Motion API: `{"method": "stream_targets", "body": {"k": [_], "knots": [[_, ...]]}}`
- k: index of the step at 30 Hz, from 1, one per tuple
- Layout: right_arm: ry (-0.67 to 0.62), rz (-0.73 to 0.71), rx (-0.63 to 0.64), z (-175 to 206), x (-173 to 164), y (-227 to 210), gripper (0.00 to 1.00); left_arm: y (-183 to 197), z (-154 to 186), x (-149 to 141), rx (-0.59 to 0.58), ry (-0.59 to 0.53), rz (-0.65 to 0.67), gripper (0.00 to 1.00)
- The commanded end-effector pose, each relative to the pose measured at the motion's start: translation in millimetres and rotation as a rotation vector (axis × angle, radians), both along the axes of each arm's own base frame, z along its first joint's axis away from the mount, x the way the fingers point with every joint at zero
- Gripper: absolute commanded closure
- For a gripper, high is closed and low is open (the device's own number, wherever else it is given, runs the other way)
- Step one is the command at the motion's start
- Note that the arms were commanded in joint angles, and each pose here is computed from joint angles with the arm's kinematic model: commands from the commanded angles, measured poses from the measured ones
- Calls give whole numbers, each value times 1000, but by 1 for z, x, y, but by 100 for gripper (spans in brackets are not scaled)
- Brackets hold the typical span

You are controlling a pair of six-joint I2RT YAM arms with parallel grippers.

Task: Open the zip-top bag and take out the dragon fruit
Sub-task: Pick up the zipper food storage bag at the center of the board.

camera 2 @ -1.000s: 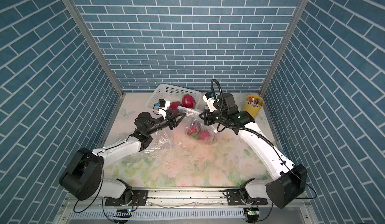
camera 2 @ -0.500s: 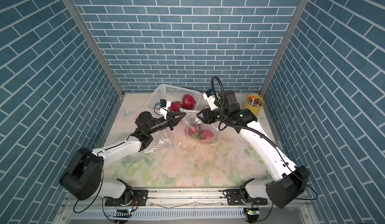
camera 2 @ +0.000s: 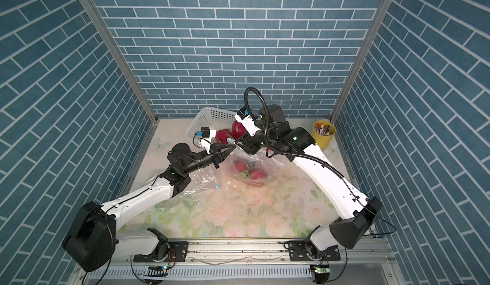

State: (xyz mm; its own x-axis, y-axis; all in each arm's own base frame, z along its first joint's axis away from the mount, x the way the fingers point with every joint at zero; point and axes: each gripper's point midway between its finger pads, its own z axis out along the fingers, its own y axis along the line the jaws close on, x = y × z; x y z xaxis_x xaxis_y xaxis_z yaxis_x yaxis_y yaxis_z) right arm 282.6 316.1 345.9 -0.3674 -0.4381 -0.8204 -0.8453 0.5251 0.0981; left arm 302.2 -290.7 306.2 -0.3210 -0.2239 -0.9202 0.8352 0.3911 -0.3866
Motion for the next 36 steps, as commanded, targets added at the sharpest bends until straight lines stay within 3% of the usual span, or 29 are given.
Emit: {"method": "stream_targets", "body": {"k": [1, 7, 12, 13, 16, 19, 26, 36], "knots": [[-8, 90, -42, -9, -4, 8, 57, 0, 13, -3, -7, -37, 2, 99], [34, 112, -54, -24, -1, 16, 68, 4, 14, -5, 0, -51, 20, 99], [54, 120, -43, -26, -1, 20, 91, 6, 14, -5, 6, -55, 33, 93], [55, 120, -43, -27, -1, 20, 95, 6, 14, -5, 8, -54, 36, 87], [41, 114, -40, -22, -2, 18, 100, 13, 16, -2, 27, -66, 81, 51], [5, 118, -30, -11, -6, 12, 100, 27, 22, -1, 37, -102, 145, 31], [-62, 176, 40, 25, -25, 3, 100, 67, 56, -9, -66, -219, 206, 23], [-69, 233, 99, 42, -43, -2, 100, 53, 78, -26, -115, -310, 3, 29]]}}
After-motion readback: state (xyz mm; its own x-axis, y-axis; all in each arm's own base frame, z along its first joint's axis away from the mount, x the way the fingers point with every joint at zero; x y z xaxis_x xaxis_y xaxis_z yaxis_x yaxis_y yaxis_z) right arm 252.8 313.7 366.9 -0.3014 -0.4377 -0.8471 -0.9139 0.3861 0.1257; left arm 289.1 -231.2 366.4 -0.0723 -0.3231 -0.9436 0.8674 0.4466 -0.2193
